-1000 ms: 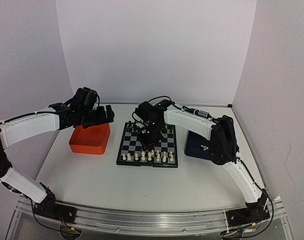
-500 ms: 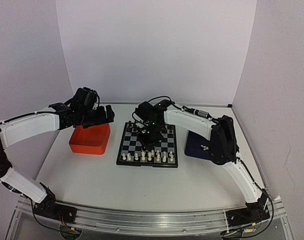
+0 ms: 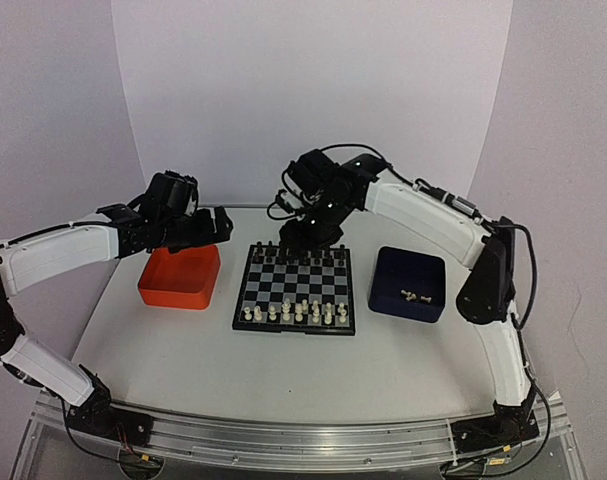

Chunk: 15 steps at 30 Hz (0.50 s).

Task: Set up the chess pieces on the board
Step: Place the chess piece on the chessboard.

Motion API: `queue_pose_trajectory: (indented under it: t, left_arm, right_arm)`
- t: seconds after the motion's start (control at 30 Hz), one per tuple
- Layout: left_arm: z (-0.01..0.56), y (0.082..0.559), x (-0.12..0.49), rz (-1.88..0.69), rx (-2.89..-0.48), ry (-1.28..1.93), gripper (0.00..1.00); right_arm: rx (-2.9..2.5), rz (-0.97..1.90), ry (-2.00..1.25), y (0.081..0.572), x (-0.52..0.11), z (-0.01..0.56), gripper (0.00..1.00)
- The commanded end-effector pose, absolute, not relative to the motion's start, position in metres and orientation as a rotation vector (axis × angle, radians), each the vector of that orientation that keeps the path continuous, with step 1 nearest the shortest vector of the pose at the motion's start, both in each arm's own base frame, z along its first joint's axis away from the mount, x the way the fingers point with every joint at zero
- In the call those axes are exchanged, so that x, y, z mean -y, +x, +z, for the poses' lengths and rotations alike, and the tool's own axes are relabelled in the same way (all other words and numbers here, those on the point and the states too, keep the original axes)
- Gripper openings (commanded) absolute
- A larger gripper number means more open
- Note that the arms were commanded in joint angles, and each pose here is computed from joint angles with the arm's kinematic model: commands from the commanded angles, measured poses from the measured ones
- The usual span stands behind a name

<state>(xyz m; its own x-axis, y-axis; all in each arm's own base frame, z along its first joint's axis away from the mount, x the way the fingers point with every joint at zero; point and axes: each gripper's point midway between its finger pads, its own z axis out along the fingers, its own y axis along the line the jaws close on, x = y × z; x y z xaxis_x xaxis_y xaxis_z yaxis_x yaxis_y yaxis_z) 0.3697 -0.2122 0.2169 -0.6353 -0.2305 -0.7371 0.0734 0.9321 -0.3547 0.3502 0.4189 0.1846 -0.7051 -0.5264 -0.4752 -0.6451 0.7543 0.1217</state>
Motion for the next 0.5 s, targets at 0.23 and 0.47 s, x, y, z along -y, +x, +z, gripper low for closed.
queue_pose_trajectory:
  t: [0.23,0.47]
  left_arm:
    - [0.263,0.410,0.231,-0.530,-2.062,-0.103,1.00]
    - [0.259,0.453,0.232,-0.542,-2.009,-0.141,1.00]
  right_arm:
    - [-2.575,0.257,-0.365,0.397,-0.279,0.217,0.89]
    - [-2.662,0.021,-0.188,0.404,-0.182,0.179,0.92]
